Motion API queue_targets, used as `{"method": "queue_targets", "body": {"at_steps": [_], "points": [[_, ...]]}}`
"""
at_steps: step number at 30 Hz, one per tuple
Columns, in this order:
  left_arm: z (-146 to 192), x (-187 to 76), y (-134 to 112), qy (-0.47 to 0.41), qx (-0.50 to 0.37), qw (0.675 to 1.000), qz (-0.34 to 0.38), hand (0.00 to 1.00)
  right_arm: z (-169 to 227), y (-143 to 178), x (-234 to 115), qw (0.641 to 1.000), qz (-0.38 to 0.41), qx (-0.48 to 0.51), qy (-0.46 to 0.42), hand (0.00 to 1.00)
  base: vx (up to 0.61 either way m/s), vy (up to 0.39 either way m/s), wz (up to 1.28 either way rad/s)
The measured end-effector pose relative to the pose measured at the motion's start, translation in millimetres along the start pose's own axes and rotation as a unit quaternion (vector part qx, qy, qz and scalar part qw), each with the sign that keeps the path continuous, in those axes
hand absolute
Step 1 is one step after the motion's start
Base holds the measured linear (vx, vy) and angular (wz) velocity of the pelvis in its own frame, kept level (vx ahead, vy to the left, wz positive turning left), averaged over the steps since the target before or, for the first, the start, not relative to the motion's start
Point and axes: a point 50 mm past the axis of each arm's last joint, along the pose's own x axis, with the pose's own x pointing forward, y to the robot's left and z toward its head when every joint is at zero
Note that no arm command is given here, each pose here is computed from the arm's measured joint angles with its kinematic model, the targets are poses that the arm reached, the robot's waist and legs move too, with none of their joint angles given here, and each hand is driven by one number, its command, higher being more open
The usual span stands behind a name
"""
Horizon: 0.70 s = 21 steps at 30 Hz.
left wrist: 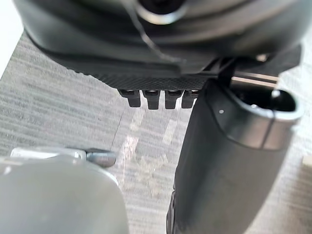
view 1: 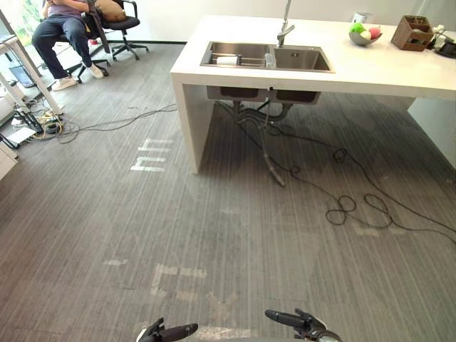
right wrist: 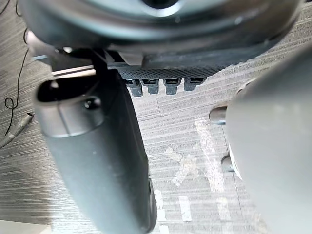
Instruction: Walk over to the sink, pick up the cup, carry it to the dishwasher, place the cup inside the dishwasher, then close the dishwasher door
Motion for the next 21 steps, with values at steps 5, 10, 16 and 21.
{"method": "queue_targets", "body": {"at_steps": [5, 10, 16, 21], "points": [[-1, -1, 0, -0.01, -0.023, 1.0, 0.0, 1.0, 0, 0, 0, 1.0, 0.006, 0.017, -0.007, 1.0, -0.06, -0.007, 0.11], [-2, -2, 1, -0.017, -0.046, 0.999, -0.004, 1.0, 2, -2, -1, 0.998, 0.004, 0.049, -0.031, 1.0, -0.09, 0.006, 0.28], [-21, -6, 13, 0.024, -0.023, 0.999, 0.026, 1.0, 11, -8, -3, 0.995, -0.009, 0.07, -0.068, 1.0, 0.0, 0.091, 0.3], [-19, -5, 12, 0.037, -0.026, 0.999, 0.025, 1.0, 13, -6, -2, 0.993, 0.001, 0.089, -0.078, 1.0, 0.19, 0.064, 0.07]]}}
